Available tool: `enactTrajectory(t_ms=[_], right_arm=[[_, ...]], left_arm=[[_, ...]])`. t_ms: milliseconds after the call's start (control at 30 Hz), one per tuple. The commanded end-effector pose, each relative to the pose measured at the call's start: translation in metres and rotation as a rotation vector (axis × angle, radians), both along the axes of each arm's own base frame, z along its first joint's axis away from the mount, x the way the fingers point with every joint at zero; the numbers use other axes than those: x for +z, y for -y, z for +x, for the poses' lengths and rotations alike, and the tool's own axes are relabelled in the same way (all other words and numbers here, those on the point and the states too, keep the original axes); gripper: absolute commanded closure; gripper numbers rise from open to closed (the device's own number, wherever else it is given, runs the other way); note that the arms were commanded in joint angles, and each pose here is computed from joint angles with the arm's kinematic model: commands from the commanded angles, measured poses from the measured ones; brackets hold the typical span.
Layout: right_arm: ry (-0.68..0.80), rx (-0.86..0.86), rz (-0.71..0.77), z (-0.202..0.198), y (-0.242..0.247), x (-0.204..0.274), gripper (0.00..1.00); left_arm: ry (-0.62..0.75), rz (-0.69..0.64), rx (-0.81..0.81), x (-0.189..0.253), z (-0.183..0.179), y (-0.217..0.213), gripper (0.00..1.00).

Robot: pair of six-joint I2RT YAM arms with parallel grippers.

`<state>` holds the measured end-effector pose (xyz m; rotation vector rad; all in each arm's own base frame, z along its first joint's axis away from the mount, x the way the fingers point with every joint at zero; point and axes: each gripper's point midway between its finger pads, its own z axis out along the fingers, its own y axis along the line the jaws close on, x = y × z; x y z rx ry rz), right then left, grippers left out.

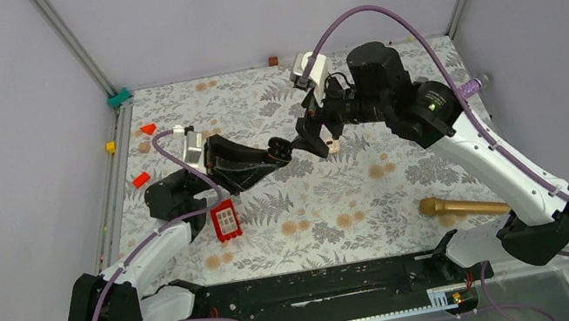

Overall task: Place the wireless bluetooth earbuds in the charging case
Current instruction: Adjust the right earbud in the right side groove of the charging case.

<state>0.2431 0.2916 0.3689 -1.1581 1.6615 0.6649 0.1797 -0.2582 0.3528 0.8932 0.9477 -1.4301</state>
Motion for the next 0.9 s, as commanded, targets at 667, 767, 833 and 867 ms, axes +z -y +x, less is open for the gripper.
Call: enactTrajectory(t_ms=[667, 767, 833, 867], right_arm=[[0.209, 0.165, -0.009, -0.007, -0.004, 0.018, 0.01], [0.218, 0.153, 0.004, -0.006, -0.003, 0.023, 0.01], [0.221, 0.149, 0.007, -0.006, -0.003, 0.025, 0.01], [0.221, 0.147, 0.006, -0.005, -0.003, 0.025, 0.01]], left_arm=[[0.052, -0.012, -0.034, 0.009, -0.007, 0.003, 1.0], [0.048, -0.01, -0.036, 0.008, -0.006, 0.003, 1.0], [0.047, -0.01, -0.037, 0.009, -0.006, 0.003, 1.0], [0.046, -0.011, -0.037, 0.009, -0.006, 0.003, 1.0]])
